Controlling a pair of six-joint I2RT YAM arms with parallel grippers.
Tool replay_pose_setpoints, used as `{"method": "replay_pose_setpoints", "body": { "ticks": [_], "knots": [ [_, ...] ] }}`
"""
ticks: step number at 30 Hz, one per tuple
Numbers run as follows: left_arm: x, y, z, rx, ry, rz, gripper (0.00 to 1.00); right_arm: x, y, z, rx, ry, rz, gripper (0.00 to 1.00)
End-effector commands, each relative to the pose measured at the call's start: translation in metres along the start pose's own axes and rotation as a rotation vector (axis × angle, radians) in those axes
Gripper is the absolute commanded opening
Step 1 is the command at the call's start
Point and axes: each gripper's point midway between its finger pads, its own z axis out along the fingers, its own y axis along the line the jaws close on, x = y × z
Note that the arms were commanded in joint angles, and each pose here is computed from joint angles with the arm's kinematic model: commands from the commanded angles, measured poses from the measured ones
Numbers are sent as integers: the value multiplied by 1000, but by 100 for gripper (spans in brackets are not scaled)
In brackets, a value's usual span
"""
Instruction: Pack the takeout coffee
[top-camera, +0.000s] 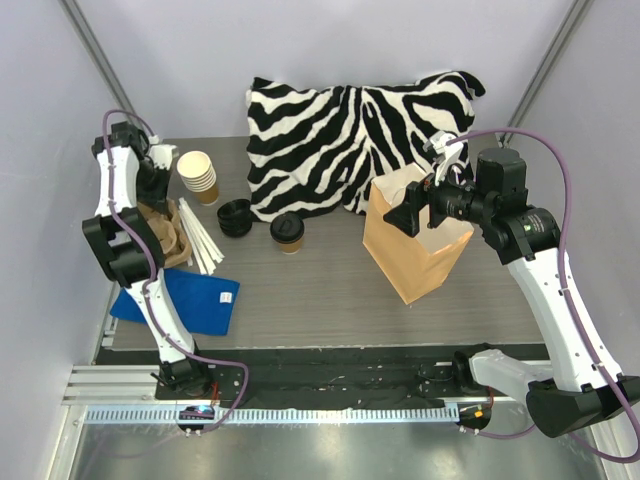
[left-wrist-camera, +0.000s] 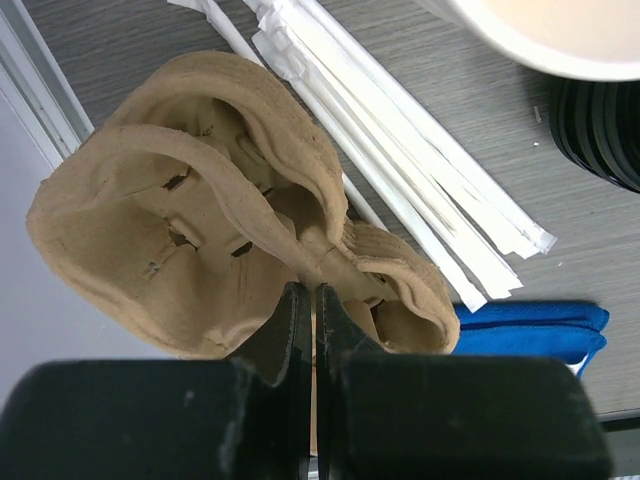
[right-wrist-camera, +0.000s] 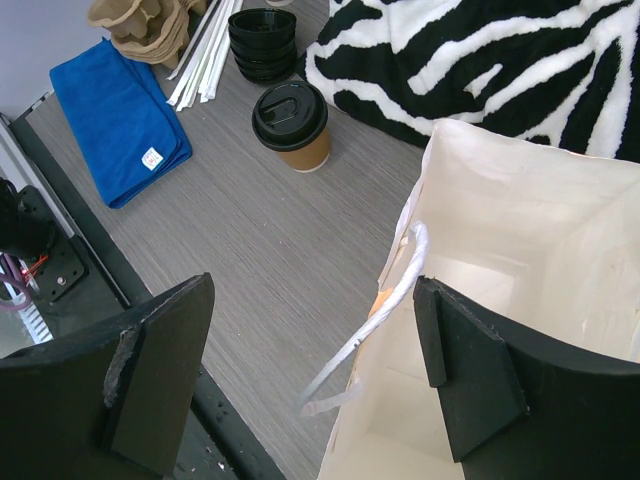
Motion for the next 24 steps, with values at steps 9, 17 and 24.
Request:
{"method": "replay_pose_setpoints", "body": {
  "ticks": [9,17,24],
  "knots": [
    [-1,-34,-85,-26,-126,13,0,-27,7,-8,-6,-76,-41,89],
    [22,-86,-89,53,-137,-82,0,-26,7,-8,-6,-76,-41,89],
    [34,-161,-93,62,-198,25,0,-24,7,-10,4,-77,-43,89]
  ]
}}
